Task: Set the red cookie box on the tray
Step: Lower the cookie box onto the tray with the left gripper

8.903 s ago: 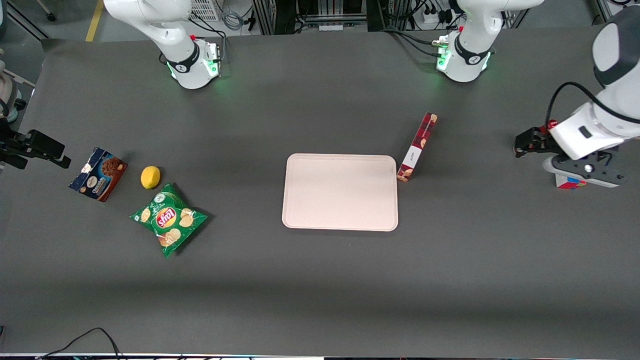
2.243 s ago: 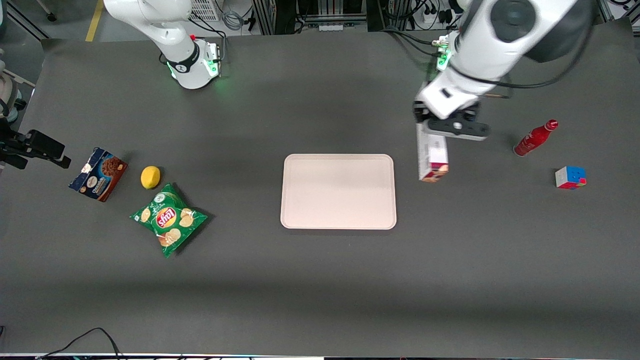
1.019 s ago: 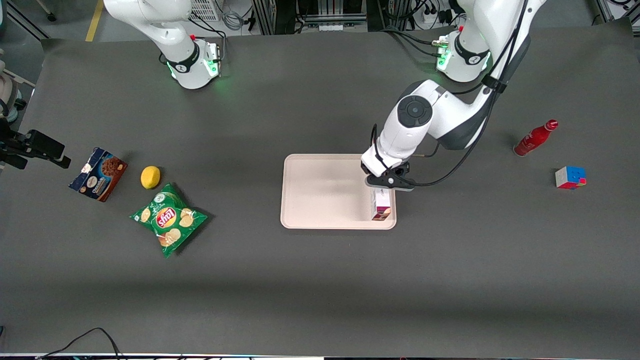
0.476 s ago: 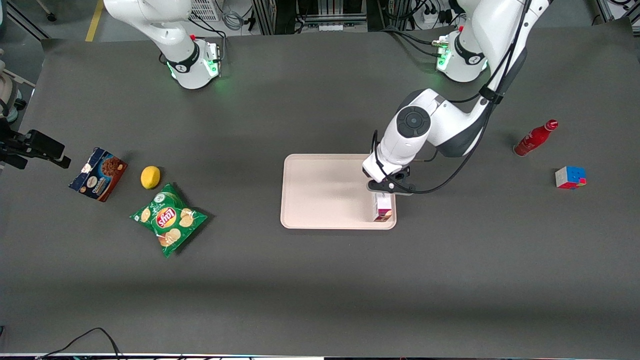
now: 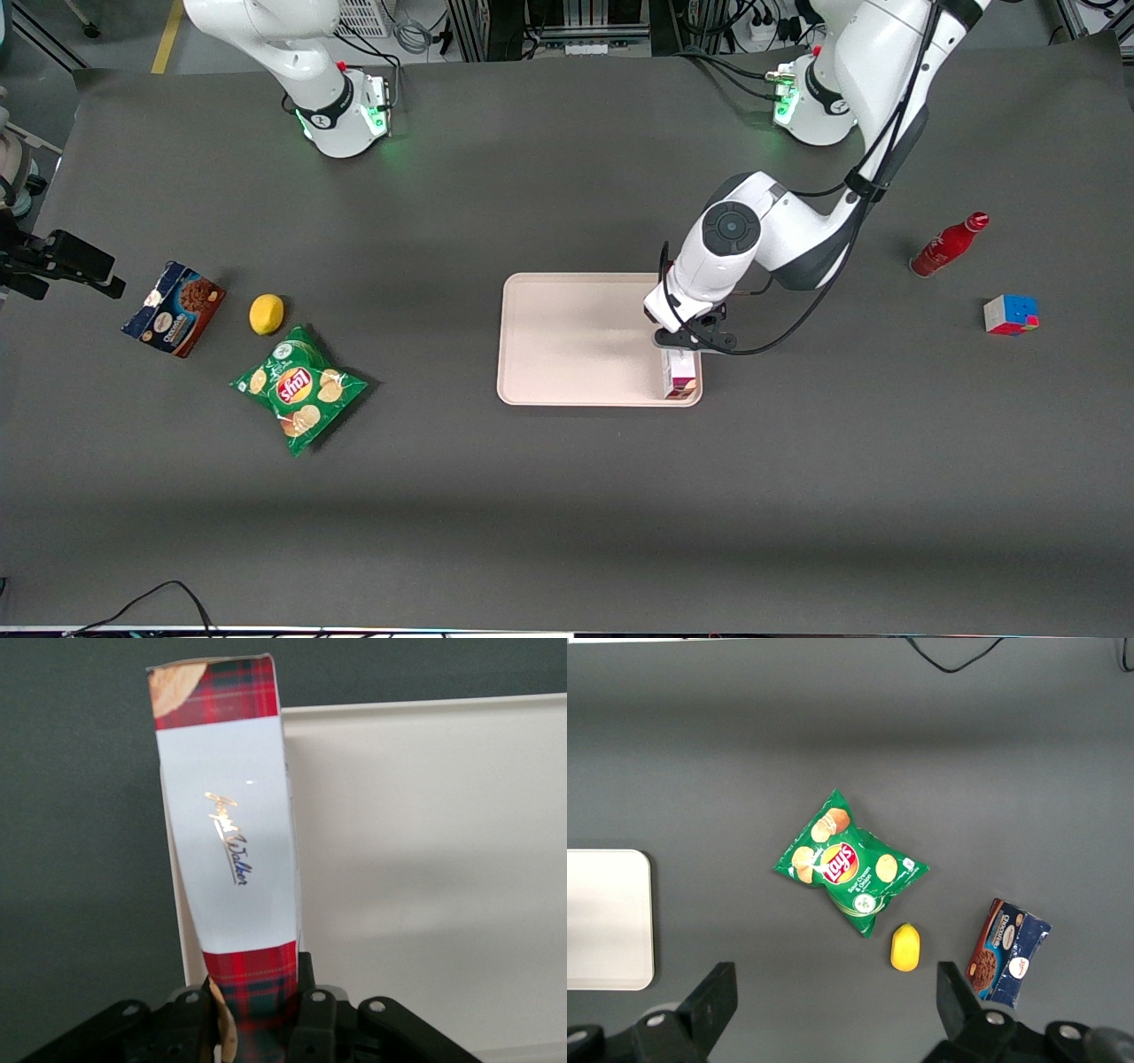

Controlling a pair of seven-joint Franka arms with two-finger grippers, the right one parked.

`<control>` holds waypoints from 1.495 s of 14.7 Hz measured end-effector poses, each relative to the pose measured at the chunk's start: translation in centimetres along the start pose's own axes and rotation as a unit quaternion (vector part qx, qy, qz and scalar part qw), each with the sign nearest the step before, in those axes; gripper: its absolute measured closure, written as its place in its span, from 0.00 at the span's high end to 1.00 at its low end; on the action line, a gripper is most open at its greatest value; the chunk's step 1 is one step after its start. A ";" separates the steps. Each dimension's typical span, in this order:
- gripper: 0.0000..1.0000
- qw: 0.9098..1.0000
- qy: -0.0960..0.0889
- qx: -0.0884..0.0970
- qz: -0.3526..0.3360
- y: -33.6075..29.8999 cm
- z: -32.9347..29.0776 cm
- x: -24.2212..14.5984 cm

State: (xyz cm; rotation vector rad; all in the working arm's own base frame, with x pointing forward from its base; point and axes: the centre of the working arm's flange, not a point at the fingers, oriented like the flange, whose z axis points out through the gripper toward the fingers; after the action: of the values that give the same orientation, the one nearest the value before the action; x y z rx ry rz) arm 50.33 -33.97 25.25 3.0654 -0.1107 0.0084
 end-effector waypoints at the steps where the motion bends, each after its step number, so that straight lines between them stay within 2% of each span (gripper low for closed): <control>1: 0.32 1.000 0.001 -0.001 -0.001 0.0 0.1 0.1; 9: 0.32 1.000 0.007 0.002 0.001 0.1 1.4 0.3; 14: 0.32 1.000 0.004 0.002 -0.002 0.1 1.9 0.2; 17: 0.37 1.000 0.003 0.002 0.000 0.1 2.4 0.2; 22: 0.87 1.000 0.011 0.002 0.004 0.3 1.9 0.6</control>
State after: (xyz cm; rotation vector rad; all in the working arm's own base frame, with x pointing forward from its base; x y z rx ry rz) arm 50.93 -34.43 23.36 3.0686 -0.1217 0.0426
